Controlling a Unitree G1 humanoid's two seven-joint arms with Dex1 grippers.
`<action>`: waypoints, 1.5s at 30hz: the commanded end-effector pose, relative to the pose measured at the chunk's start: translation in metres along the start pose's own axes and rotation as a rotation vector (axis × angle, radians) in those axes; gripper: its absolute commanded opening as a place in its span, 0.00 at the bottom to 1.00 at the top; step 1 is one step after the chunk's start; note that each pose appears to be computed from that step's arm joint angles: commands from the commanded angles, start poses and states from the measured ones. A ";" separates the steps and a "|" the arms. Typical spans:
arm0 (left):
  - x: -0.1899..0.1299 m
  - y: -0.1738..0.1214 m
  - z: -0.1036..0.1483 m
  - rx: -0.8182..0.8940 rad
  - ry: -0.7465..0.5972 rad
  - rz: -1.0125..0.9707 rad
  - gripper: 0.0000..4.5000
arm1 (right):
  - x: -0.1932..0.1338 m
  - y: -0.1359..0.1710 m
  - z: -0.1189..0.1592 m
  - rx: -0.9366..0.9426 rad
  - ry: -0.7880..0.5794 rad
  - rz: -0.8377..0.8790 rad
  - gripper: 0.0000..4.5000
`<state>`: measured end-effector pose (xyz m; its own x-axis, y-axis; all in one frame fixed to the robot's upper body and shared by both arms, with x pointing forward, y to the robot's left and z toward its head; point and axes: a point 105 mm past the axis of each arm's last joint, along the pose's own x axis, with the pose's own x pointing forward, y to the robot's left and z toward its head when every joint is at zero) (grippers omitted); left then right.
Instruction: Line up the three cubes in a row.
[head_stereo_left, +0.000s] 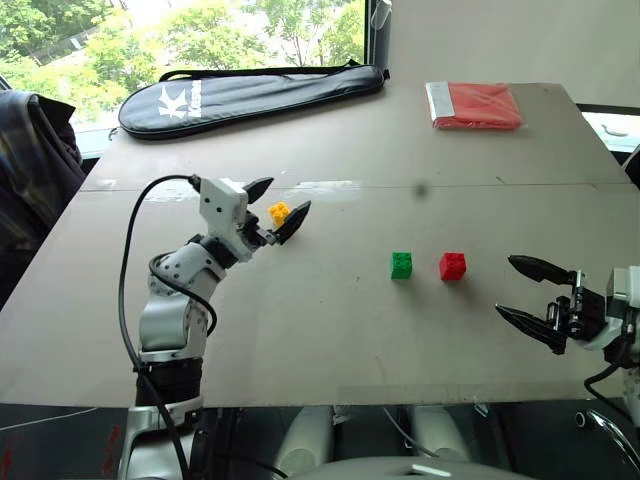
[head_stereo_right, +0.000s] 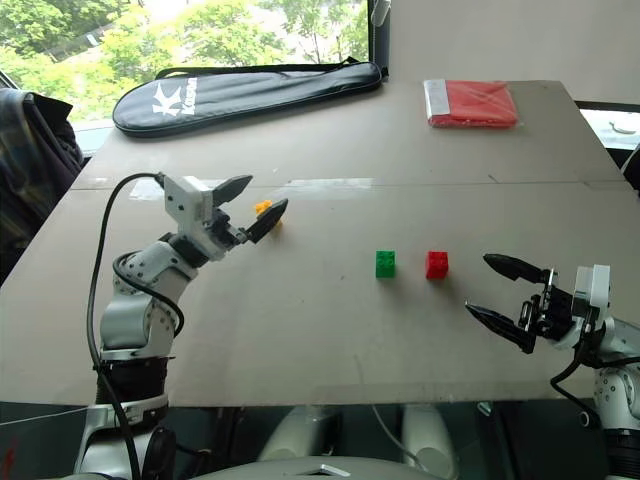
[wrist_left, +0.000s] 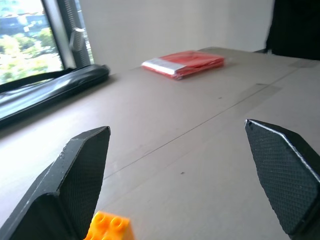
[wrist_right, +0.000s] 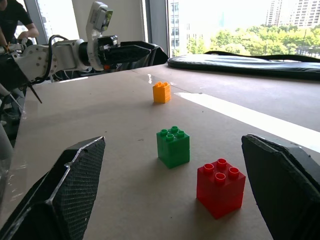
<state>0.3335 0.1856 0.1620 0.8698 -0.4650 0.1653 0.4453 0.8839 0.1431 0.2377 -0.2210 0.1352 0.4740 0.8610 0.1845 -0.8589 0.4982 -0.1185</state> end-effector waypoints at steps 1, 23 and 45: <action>-0.009 0.009 -0.005 0.029 0.016 0.198 0.98 | -0.003 -0.002 0.008 -0.055 -0.006 -0.032 1.00; 0.046 -0.015 -0.080 -0.027 0.276 0.489 0.98 | -0.010 0.005 0.013 -0.091 0.008 -0.095 1.00; 0.052 0.011 -0.088 0.023 0.250 0.175 0.98 | -0.014 0.002 0.012 -0.104 0.014 -0.100 1.00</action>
<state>0.4041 0.1723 0.0946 0.9754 -0.2190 -0.0257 0.2202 0.9608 0.1685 0.2278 -0.2290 0.1345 0.5582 0.8113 0.1737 -0.7986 0.5822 -0.1528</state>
